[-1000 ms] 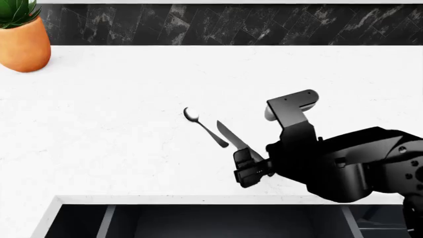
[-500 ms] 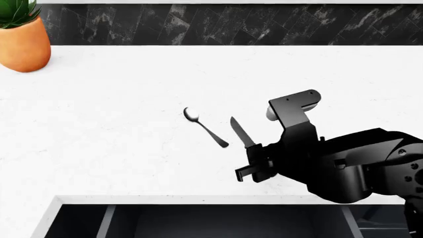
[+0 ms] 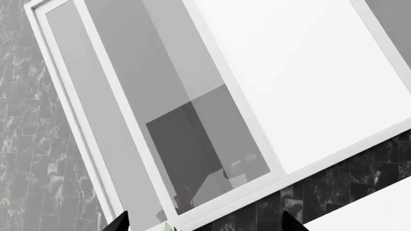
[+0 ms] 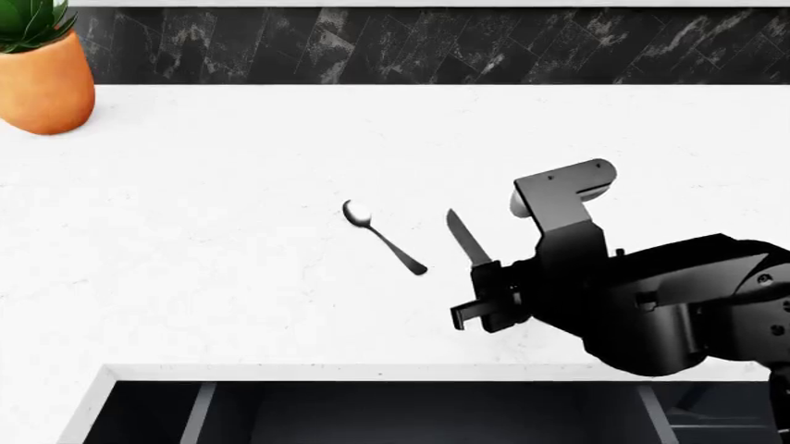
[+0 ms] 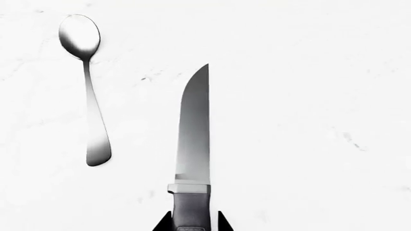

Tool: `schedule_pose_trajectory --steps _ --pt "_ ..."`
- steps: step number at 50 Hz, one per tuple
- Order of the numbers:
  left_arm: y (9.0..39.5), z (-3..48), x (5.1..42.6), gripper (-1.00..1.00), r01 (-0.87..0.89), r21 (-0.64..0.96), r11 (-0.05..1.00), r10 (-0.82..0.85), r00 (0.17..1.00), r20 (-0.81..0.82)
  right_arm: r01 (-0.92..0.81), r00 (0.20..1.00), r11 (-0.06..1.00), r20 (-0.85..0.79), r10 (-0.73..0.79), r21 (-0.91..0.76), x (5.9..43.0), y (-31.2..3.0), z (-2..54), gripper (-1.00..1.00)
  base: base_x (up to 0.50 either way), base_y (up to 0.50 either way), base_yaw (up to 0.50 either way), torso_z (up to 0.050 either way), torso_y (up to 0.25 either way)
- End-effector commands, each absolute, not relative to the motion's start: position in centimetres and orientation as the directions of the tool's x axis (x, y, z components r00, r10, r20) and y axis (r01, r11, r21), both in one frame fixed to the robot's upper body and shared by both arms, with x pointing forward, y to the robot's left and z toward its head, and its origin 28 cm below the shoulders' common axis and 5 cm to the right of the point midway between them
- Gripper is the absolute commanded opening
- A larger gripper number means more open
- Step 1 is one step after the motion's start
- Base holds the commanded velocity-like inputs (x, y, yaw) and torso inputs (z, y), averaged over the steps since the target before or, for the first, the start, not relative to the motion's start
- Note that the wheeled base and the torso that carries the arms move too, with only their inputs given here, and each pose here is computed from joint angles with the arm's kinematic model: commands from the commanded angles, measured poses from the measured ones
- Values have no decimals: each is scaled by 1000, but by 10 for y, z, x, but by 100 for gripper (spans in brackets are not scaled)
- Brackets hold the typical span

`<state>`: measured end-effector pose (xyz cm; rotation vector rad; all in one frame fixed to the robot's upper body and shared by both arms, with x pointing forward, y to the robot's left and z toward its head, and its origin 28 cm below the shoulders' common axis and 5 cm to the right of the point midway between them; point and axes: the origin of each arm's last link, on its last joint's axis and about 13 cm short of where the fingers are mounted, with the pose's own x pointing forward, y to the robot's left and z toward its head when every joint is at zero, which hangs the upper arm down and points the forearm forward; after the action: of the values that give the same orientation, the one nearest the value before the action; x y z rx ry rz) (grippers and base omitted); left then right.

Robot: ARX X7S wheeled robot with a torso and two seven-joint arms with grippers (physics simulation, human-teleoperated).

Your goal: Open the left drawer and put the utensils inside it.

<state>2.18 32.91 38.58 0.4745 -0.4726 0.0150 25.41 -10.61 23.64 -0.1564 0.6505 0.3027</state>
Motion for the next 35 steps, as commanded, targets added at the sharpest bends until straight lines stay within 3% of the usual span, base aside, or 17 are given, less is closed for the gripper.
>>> schedule_pose_trajectory --steps 1,9,16,35 --pt "329 386 22 100 -122 436 892 -94 893 441 -270 822 958 -542 176 -98 250 -113 262 -100 0 0 0 0 0" --pt "329 386 22 100 -121 436 892 -94 892 442 -258 855 962 -484 185 -87 242 -117 284 -100 0 0 0 0 0" --pt "329 386 21 100 -121 436 892 -97 890 446 -231 899 942 -423 112 -242 211 -147 300 -100 0 0 0 0 0" --pt "329 386 21 100 -121 438 891 -101 887 450 -196 956 804 -293 29 -561 189 -184 311 -100 0 0 0 0 0"
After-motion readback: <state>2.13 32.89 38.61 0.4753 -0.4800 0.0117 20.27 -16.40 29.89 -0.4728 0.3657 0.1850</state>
